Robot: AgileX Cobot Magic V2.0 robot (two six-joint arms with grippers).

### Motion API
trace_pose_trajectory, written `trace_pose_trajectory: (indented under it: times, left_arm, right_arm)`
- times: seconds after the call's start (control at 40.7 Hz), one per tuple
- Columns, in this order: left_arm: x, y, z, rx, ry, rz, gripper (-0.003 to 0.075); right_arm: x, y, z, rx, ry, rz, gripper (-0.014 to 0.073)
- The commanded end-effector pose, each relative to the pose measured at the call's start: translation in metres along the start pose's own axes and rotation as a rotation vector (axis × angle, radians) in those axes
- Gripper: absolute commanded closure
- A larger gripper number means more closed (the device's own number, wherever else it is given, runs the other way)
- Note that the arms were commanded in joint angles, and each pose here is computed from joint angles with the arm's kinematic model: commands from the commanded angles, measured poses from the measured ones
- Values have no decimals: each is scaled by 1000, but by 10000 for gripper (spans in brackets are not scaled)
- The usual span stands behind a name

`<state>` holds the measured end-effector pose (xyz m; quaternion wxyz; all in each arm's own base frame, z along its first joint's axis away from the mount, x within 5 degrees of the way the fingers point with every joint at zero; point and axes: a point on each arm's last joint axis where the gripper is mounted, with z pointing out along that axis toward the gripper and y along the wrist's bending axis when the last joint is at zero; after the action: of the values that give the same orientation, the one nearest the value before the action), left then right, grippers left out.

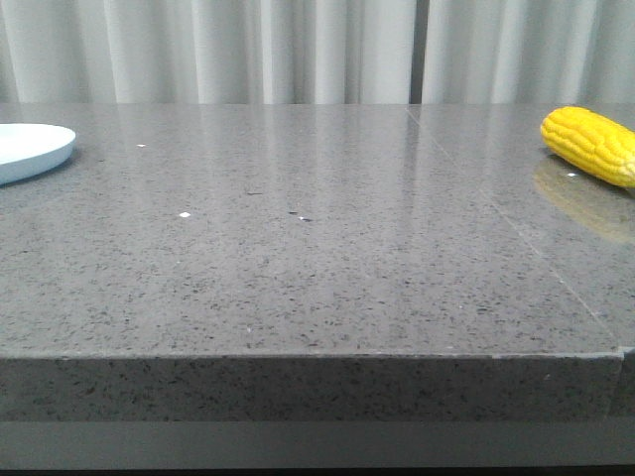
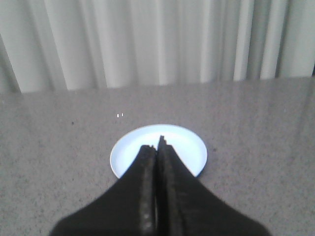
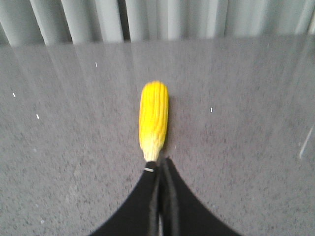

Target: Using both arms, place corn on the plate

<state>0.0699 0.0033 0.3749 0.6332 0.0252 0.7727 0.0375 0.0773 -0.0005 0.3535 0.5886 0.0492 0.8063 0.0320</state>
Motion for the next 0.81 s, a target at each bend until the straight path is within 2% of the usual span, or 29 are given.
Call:
trace_pose_trajectory:
  times: [0.0,0.344,0.418,0.491,0.54,0.565,0.614,0.663,0.712,0.786]
  left_arm:
    - [-11,0,12,2,-12,-2,741]
    - [-6,-3,45,13,113,5,741]
    - [-5,-4,50,14,128,6,740]
    - [-3,-4,53,15,145,7,736]
    - [-3,-4,56,16,155,8,708]
    - [-3,-4,57,16,157,8,686]
    - [-2,-5,59,16,164,9,616]
    - [-2,-5,59,16,164,9,512]
    - [-2,-4,59,15,164,13,411]
    - [-2,-4,60,12,166,26,286]
  right_arm:
    - [-15,1,11,7,-33,-11,662]
    - [-10,-1,49,29,112,-24,655]
    - [-9,-1,53,38,127,-37,610]
    - [-8,-2,55,40,141,-55,503]
    - [-8,-2,58,40,150,-57,372]
    - [-8,-2,58,40,150,-57,334]
    - [-8,-2,58,40,149,-57,176]
    - [-8,-2,58,40,149,-57,60]
    - [-8,-2,58,40,149,-57,-19]
    - [-8,-2,58,40,146,-57,-71]
